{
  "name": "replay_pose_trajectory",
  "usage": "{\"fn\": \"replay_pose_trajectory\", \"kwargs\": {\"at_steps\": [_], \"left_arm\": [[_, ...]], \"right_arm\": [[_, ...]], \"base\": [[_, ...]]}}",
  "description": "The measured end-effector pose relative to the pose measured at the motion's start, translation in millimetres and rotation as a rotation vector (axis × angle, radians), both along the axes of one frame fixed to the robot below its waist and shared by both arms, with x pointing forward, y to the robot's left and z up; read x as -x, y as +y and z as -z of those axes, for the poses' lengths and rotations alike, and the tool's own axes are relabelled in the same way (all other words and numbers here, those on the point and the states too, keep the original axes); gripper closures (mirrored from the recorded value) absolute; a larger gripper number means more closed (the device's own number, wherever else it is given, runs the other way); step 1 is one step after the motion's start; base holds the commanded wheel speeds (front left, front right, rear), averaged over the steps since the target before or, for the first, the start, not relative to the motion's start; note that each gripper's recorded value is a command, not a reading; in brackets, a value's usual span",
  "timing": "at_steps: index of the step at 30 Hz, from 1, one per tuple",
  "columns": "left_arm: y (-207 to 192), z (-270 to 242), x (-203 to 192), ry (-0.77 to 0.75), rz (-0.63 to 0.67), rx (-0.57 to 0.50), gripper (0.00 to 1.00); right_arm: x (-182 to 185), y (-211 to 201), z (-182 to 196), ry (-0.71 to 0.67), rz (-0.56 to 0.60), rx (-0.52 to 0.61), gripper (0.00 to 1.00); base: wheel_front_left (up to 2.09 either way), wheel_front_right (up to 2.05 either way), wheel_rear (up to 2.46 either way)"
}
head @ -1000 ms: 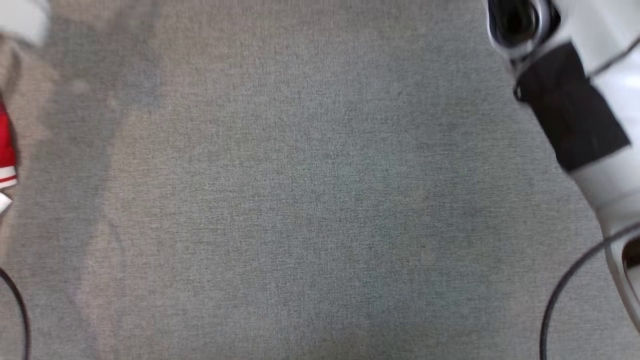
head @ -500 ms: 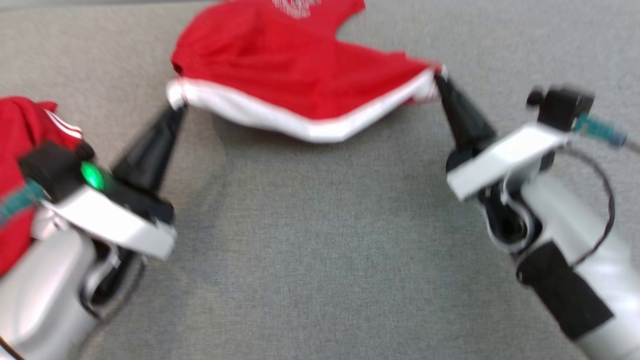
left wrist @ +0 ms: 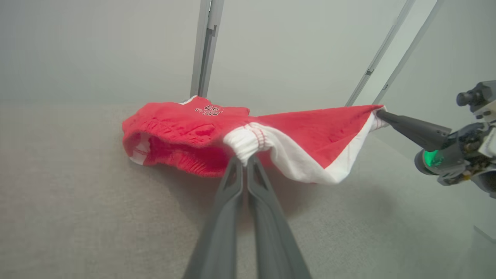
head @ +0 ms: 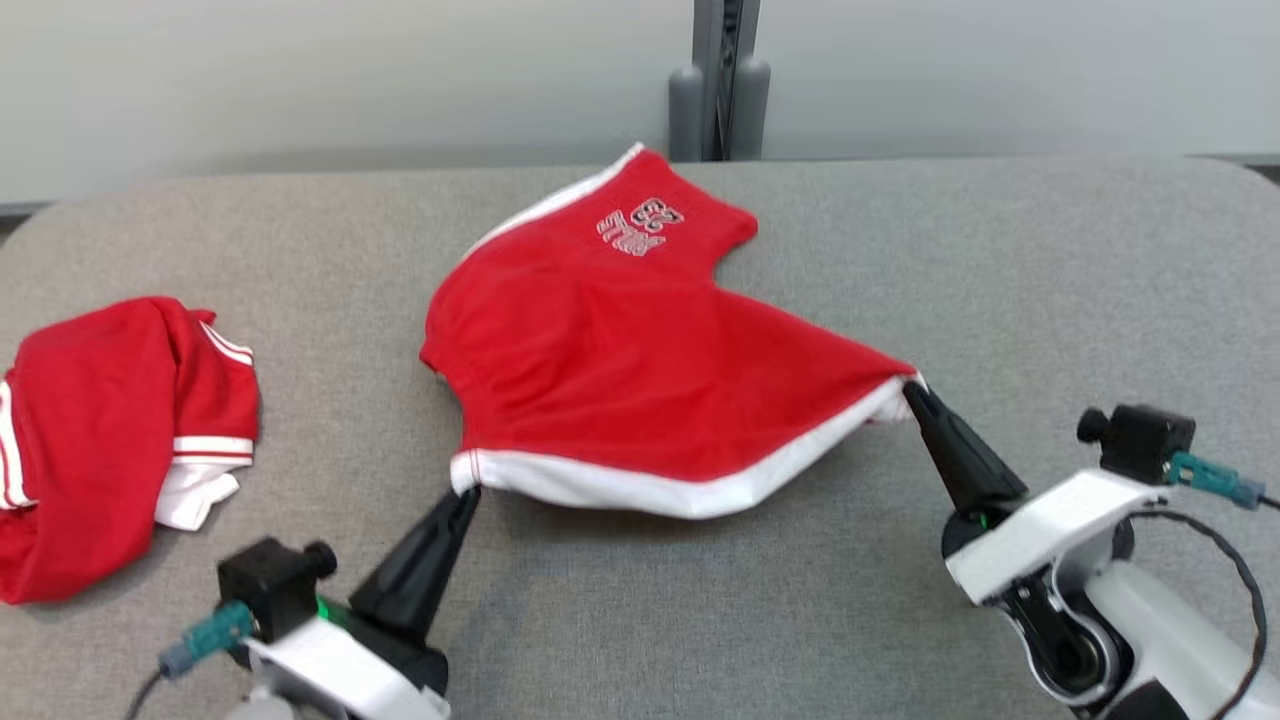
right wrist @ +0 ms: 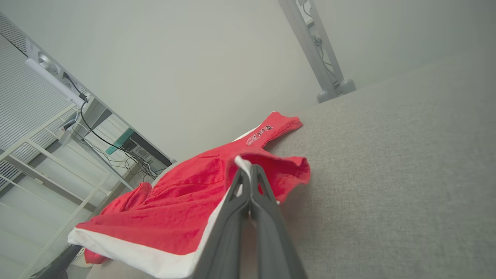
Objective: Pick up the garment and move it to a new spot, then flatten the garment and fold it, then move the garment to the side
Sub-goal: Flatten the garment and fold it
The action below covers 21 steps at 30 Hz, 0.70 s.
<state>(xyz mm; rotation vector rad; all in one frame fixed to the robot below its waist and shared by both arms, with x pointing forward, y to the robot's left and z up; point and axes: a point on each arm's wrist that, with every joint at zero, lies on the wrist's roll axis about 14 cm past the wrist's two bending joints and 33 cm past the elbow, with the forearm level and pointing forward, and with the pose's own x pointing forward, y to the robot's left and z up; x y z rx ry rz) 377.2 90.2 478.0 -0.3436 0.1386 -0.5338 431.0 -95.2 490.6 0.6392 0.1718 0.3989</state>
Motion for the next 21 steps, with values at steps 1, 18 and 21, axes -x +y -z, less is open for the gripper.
{"fn": "replay_pose_trajectory", "kwargs": {"at_steps": [1, 18, 21], "left_arm": [[-0.8, 2.9, 6.0, 0.013, -0.007, 0.008, 1.00], [27.6, 60.5, 88.5, 0.188, -0.117, -0.048, 1.00], [35.7, 62.7, 89.0, 0.193, -0.141, -0.058, 1.00]], "right_arm": [[5.2, -2.5, 1.0, 0.005, 0.001, 0.004, 1.00], [90.8, -4.5, 40.0, 0.189, -0.100, 0.052, 1.00], [93.6, -9.6, 47.3, 0.205, -0.097, 0.085, 1.00]], "base": [[0.00, 0.00, 0.00], [0.00, 0.00, 0.00], [0.00, 0.00, 0.00]]}}
